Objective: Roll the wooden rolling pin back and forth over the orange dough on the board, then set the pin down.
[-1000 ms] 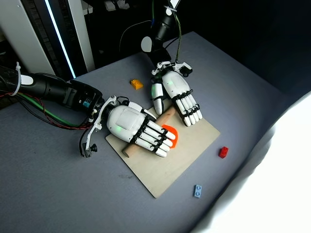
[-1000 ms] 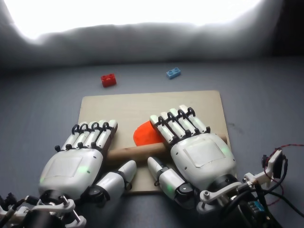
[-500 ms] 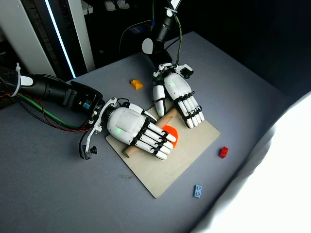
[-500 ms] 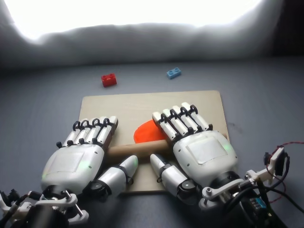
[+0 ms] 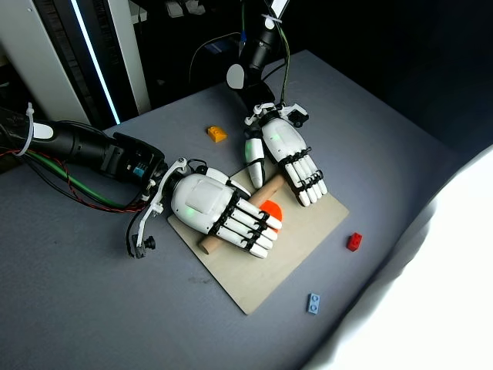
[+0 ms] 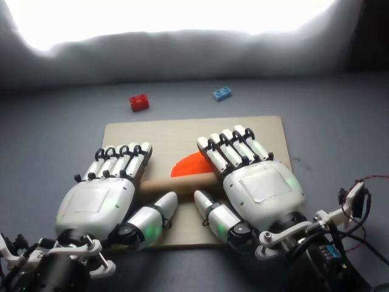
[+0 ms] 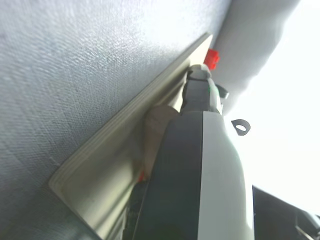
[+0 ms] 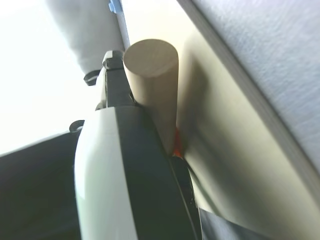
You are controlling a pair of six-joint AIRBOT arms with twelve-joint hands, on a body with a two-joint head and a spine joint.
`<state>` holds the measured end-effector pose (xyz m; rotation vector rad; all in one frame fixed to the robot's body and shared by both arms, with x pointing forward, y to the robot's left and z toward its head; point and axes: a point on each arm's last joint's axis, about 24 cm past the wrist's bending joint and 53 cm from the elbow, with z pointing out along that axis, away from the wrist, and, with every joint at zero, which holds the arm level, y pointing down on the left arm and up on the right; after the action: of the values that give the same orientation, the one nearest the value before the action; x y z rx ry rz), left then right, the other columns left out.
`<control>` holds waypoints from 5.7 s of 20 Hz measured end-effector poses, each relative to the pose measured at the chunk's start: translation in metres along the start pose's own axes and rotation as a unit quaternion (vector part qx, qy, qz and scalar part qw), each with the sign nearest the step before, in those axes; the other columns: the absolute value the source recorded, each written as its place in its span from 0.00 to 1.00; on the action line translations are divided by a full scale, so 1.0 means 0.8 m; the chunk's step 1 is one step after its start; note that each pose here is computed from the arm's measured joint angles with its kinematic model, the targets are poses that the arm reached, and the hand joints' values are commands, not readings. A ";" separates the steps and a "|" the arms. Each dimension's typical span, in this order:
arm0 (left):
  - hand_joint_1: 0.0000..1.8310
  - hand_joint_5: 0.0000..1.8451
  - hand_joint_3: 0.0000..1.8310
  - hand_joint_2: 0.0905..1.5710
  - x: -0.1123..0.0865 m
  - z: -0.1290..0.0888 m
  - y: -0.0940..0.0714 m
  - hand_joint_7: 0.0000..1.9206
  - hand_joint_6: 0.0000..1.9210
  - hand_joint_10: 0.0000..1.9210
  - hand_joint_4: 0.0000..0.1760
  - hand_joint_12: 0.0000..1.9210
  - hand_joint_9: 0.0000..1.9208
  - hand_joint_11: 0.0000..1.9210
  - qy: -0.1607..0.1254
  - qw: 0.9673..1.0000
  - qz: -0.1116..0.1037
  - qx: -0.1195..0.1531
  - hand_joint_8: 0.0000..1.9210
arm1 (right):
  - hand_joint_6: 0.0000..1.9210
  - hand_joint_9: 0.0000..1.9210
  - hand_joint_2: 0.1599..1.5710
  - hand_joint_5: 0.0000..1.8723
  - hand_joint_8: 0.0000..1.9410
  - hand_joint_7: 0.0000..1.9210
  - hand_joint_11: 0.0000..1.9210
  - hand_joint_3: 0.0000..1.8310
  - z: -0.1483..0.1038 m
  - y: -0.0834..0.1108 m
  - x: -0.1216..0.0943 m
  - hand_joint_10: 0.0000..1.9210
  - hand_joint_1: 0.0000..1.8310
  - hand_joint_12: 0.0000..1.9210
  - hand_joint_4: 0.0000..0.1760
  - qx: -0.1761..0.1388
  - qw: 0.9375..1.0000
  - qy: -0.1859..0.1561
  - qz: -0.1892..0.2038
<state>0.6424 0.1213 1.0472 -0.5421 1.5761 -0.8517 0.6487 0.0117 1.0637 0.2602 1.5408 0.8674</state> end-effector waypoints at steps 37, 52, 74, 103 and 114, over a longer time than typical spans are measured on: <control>0.00 0.00 0.00 0.90 -0.003 0.042 -0.009 0.00 0.00 0.00 0.00 0.00 0.00 0.00 0.017 0.999 0.025 0.018 0.00 | 0.00 0.02 1.00 0.05 0.00 0.04 0.01 0.06 0.018 -0.014 -0.021 0.00 0.00 0.01 0.00 0.013 1.000 -0.015 0.001; 0.00 0.00 0.00 0.90 -0.012 0.061 -0.003 0.00 0.00 0.00 0.00 0.00 0.00 0.00 0.013 0.999 0.033 0.010 0.00 | 0.00 0.03 1.00 0.06 0.00 0.05 0.00 0.06 0.035 -0.032 -0.036 0.00 0.00 0.09 0.00 0.032 0.999 -0.025 0.005; 0.00 0.00 0.00 0.90 -0.016 0.088 -0.009 0.00 0.00 0.00 0.00 0.00 0.00 0.00 0.026 0.999 0.037 0.013 0.00 | 0.00 0.03 1.00 0.06 0.00 0.05 0.00 0.06 0.049 -0.050 -0.051 0.00 0.00 0.08 0.00 0.046 0.998 -0.034 0.012; 0.00 0.00 0.00 0.90 -0.039 0.121 -0.012 0.00 0.00 0.00 0.00 0.00 0.00 0.00 0.023 0.999 0.032 0.002 0.00 | 0.00 0.02 1.00 0.05 0.00 0.04 0.00 0.06 0.063 -0.051 -0.056 0.00 0.00 0.01 0.00 0.044 0.998 -0.030 0.018; 0.00 0.00 0.00 0.91 -0.041 0.123 -0.011 0.00 0.00 0.00 0.00 0.00 0.00 0.00 0.024 0.999 0.034 0.001 0.00 | 0.00 0.02 1.00 0.05 0.00 0.04 0.00 0.06 0.063 -0.049 -0.053 0.00 0.00 0.00 0.00 0.041 0.999 -0.026 0.016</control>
<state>0.7431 0.1187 1.0716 -0.4666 1.6274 -0.8201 0.7165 -0.0237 1.0739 0.3655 1.5293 0.8183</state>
